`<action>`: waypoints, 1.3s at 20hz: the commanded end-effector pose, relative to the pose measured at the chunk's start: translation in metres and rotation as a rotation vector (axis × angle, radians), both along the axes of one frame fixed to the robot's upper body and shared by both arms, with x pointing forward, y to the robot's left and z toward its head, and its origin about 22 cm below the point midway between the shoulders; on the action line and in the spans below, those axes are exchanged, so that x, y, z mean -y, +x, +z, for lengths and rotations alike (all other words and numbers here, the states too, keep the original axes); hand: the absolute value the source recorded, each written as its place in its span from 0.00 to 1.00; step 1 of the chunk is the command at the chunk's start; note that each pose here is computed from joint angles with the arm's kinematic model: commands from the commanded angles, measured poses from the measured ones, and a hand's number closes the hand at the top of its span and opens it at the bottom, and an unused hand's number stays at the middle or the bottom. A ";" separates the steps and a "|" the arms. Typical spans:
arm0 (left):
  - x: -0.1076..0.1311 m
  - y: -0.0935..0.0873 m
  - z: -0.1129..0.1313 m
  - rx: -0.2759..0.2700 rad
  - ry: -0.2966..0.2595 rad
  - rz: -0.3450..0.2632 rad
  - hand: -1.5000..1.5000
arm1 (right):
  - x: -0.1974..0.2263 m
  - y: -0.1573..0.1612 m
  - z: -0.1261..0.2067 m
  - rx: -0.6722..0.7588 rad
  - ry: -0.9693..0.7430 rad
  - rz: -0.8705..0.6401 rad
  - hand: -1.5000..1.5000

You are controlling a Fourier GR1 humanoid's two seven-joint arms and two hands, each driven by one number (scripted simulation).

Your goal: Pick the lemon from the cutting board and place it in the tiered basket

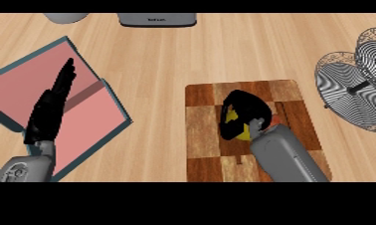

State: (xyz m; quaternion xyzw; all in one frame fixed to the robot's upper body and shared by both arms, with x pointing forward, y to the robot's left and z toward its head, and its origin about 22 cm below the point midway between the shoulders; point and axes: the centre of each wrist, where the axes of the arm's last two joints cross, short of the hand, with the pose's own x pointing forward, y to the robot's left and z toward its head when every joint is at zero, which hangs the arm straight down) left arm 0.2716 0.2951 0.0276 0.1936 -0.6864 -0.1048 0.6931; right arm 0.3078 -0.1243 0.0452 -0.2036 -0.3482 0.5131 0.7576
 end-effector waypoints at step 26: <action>-0.031 -0.003 0.004 -0.001 -0.006 0.052 0.50 | 0.159 -0.184 0.172 1.041 0.319 0.213 1.00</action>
